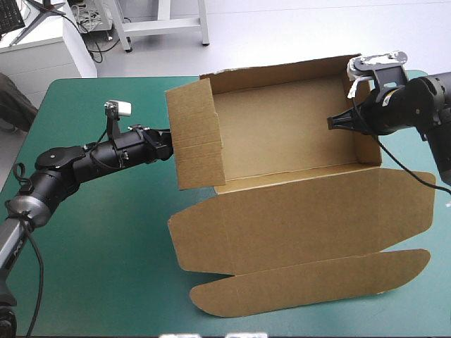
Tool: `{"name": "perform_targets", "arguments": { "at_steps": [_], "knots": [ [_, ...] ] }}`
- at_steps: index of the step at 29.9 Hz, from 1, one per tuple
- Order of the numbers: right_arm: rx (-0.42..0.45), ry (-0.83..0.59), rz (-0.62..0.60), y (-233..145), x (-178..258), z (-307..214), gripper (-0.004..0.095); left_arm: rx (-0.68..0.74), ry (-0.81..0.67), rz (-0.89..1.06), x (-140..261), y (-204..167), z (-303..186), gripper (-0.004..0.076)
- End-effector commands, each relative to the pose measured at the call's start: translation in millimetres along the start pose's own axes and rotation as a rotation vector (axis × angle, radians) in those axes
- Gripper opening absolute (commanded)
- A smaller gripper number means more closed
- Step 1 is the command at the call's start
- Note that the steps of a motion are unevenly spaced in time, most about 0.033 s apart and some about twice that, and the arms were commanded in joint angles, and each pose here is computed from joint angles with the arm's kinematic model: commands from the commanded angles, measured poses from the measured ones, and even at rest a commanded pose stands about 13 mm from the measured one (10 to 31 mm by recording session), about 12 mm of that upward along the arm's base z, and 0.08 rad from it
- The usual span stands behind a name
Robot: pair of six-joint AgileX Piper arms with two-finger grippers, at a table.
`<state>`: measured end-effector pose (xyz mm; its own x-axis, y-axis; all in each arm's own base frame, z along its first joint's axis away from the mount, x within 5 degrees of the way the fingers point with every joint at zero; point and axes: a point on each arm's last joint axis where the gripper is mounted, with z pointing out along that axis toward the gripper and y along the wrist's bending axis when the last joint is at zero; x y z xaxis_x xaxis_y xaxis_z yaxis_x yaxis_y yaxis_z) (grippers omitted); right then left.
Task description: Fold the box
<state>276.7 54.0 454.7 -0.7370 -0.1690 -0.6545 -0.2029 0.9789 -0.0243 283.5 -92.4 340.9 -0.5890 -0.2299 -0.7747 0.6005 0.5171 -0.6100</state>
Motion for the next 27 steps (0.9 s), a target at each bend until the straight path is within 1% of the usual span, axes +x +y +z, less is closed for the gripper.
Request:
{"name": "perform_targets", "arguments": {
  "at_steps": [1,7,10,14,21,24,27],
  "knots": [
    [0.002,-0.049,0.005,-0.9,-0.5,-19.8,-0.0020,0.121,-0.108,-0.010,-17.4,-27.7,-9.3,0.0346],
    [0.004,-0.049,-0.003,-1.1,-0.5,-19.8,-0.0020,0.242,-0.119,-0.024,-21.0,-42.0,-13.1,0.0346],
    [0.004,-0.048,-0.003,-1.1,-0.6,-19.5,-0.0020,0.268,-0.119,-0.042,-26.8,-47.9,-14.4,0.0346],
    [0.004,-0.048,-0.003,-1.1,-0.6,-19.5,-0.0020,0.303,-0.129,-0.006,-33.5,-60.3,-19.2,0.0346],
    [0.004,-0.048,-0.003,-1.1,-0.6,-19.5,-0.0020,0.324,-0.110,0.013,-30.4,-69.2,-17.5,0.0347],
    [0.002,-0.048,-0.002,-0.9,-0.6,-19.5,-0.0020,0.288,-0.092,0.001,-29.0,-66.0,-16.3,0.0346],
    [-0.012,-0.050,0.000,0.7,-0.8,-19.5,-0.0018,0.197,-0.063,-0.031,-26.7,-58.0,-14.1,0.0346]
  ]
}}
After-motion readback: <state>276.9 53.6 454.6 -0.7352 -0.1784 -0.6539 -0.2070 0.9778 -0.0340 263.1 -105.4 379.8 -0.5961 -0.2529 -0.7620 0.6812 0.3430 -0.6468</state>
